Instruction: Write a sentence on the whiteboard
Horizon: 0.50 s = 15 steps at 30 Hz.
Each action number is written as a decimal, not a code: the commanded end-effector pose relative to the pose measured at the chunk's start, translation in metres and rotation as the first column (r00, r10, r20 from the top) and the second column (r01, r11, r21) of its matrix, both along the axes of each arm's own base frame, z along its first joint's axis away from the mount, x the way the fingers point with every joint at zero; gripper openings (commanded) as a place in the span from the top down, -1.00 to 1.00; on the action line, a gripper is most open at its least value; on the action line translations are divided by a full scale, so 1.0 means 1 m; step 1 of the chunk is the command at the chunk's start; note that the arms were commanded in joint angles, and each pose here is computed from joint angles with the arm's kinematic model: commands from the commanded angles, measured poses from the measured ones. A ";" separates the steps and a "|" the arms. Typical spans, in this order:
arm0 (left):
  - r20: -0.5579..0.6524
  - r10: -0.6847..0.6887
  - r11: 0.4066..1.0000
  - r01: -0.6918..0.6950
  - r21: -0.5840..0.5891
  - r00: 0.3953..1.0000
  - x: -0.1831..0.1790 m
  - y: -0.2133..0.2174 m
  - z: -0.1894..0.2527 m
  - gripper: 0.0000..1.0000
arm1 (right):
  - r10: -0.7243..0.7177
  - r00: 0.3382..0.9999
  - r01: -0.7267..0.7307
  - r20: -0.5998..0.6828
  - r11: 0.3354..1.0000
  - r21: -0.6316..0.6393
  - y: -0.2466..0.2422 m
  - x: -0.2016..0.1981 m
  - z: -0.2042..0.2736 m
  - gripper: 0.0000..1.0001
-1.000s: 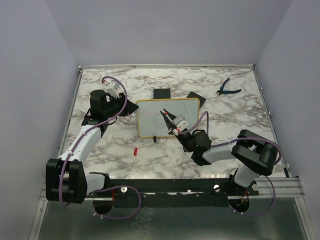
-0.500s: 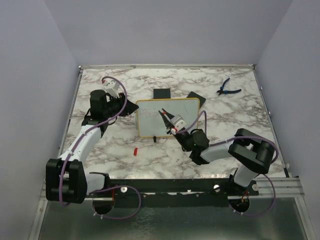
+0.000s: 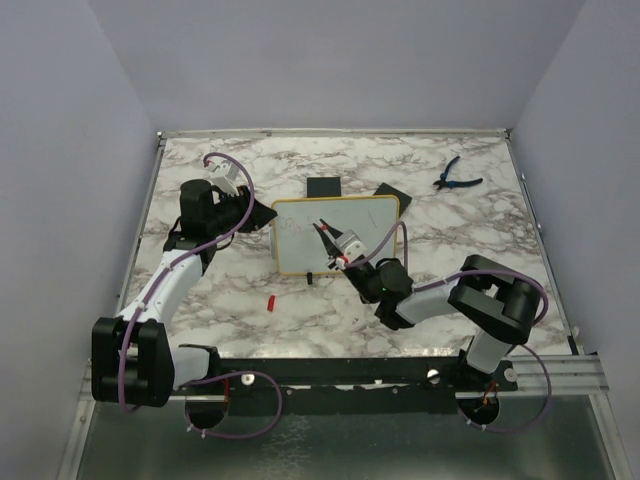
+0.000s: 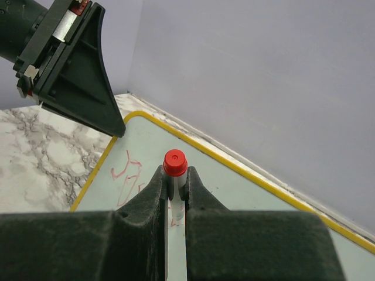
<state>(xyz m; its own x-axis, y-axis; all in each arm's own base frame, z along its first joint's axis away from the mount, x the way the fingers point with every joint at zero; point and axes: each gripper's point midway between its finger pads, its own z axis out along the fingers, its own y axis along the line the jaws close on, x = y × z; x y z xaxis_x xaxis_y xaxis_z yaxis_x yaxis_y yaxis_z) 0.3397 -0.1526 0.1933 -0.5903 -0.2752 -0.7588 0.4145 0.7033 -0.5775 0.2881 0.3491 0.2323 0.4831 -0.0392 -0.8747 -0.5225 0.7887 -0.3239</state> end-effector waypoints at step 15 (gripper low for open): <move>0.045 -0.009 1.000 0.009 0.006 0.999 -0.002 -0.001 0.010 0.53 | -0.035 0.997 0.023 0.073 0.986 0.166 -0.021 -0.005 0.034 0.98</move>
